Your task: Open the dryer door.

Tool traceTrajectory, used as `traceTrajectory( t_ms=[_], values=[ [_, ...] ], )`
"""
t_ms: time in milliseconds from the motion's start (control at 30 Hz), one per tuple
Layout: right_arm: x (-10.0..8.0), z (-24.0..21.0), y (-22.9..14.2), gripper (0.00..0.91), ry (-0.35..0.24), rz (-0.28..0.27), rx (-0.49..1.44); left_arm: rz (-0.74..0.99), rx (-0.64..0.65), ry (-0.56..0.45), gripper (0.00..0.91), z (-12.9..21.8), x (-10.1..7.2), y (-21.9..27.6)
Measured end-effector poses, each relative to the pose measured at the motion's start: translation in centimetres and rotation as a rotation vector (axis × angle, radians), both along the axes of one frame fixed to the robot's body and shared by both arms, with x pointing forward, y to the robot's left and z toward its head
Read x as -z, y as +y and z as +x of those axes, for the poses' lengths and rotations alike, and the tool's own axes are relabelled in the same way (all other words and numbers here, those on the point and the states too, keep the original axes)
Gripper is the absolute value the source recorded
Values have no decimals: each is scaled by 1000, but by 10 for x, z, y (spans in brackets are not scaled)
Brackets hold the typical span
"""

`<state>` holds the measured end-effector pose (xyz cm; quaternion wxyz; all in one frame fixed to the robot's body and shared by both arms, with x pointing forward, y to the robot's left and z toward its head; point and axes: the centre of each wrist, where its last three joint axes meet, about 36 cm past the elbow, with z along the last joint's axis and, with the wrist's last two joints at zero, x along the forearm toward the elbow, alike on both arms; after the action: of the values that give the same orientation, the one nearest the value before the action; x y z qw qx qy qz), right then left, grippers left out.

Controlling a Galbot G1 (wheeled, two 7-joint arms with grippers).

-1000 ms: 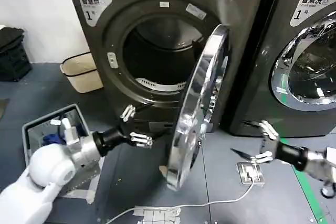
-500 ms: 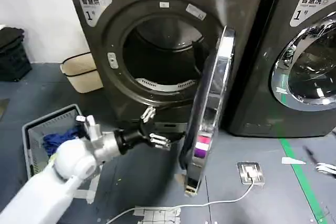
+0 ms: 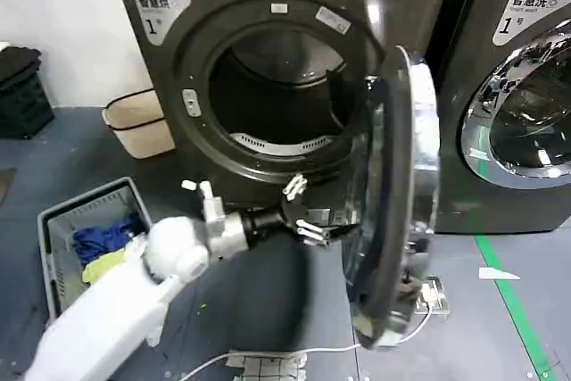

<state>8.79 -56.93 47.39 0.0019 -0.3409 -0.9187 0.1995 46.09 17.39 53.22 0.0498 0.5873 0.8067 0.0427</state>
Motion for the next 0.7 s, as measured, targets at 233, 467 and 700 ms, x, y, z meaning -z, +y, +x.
traceTrajectory(
  t_ms=[233,467,700],
  values=[
    [-1,-29,-2,907,35,-2,279,0,54,6,907,17,4,-32],
    [2,-56,0,907,-5,-24,531,9,91,13,907,37,7,-64],
    [11,-96,3,907,-23,-22,740,7,124,11,907,54,3,-92]
  ],
)
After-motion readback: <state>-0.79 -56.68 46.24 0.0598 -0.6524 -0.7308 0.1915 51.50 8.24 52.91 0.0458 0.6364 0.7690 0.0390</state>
